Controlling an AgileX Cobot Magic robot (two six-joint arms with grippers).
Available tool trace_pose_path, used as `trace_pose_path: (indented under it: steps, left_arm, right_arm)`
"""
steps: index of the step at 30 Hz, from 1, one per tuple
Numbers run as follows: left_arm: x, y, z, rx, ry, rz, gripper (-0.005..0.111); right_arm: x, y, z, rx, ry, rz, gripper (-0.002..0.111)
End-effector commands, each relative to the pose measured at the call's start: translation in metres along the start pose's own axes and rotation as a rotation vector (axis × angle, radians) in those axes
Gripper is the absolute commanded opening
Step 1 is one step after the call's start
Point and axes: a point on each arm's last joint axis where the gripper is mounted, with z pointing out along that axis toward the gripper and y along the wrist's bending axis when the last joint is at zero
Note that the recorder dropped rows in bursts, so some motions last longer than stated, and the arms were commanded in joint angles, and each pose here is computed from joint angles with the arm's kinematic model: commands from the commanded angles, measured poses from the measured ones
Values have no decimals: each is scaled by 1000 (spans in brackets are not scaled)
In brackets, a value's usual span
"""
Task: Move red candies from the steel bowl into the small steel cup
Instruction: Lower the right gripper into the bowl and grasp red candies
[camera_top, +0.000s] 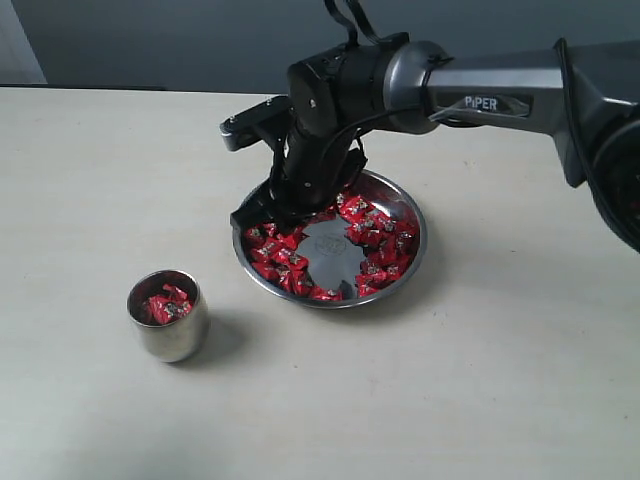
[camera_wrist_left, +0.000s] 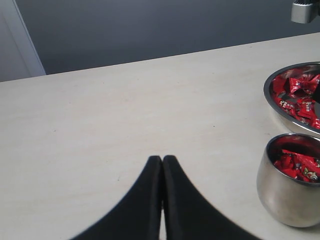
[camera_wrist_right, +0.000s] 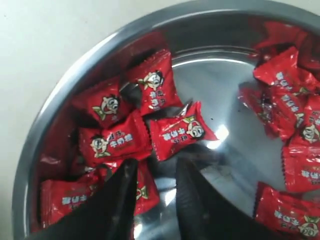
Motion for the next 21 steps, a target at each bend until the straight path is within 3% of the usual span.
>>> trace_pose_path:
  steps: [1,7,21]
  left_arm:
    - [-1,0,0,-2,-15,-7,0]
    - [-1,0,0,-2,-15,-7,0]
    - [-1,0,0,-2,-15,-7,0]
  right_arm:
    - [-1,-2,0,1,-12,6,51]
    - [-5,-3,17,5,-73,111,53]
    - [-2,-25,28,76,-61,87,53]
